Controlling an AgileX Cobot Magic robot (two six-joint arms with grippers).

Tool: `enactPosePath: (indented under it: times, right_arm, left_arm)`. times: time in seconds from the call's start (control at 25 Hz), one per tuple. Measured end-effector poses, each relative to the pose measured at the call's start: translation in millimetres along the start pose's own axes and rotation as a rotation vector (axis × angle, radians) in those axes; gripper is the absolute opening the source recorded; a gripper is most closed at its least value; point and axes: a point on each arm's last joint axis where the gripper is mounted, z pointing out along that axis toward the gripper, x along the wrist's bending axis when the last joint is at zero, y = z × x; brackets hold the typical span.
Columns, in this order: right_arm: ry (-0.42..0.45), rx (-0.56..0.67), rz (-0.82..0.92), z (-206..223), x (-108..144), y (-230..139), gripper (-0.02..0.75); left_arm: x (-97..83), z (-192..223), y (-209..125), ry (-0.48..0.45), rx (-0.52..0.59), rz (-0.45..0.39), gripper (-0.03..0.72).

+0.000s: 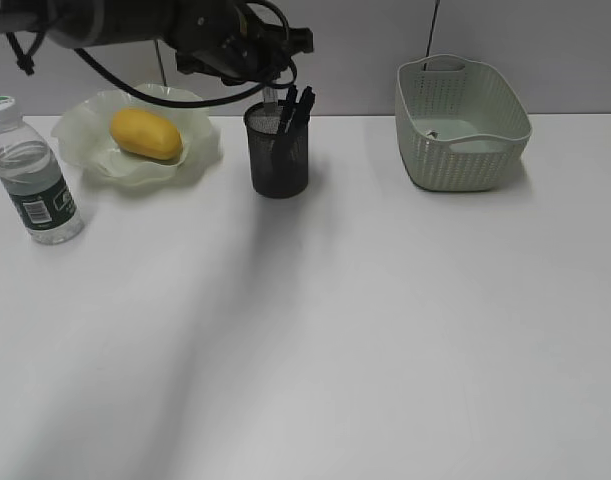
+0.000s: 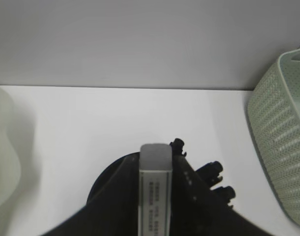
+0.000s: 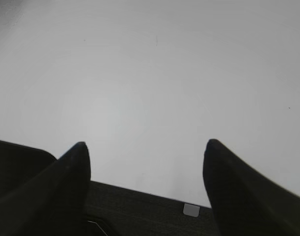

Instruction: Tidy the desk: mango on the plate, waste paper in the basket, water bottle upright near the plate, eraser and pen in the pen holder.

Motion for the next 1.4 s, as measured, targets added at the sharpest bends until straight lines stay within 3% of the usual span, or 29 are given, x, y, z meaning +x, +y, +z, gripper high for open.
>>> enactPosePath:
  times: [0.2, 0.44, 0.6, 0.84, 1.2, 1.4]
  right_arm:
    - [0.000, 0.000, 0.000, 0, 0, 0, 0.566]
    - [0.000, 0.000, 0.000, 0, 0, 0, 0.566]
    - [0.000, 0.000, 0.000, 0, 0, 0, 0.566]
    - [0.000, 0.000, 0.000, 0, 0, 0, 0.566]
    - [0.000, 0.000, 0.000, 0, 0, 0, 0.566]
    - [0.000, 0.000, 0.000, 0, 0, 0, 0.566]
  left_arm:
    - [3.5, 14, -10, 0.016, 0.001, 0.066, 0.218]
    - [2.8, 14, -8, 0.009, -0.025, 0.108, 0.381]
    - [1.1, 5, -2, 0.020, -0.027, 0.106, 0.405]
    - [-7.7, -52, 24, 0.100, 0.014, 0.136, 0.408]
    - [-6.8, -114, 13, 0.094, 0.424, 0.286, 0.410]
    - [-3.1, -145, 17, 0.100, 0.511, 0.362, 0.440]
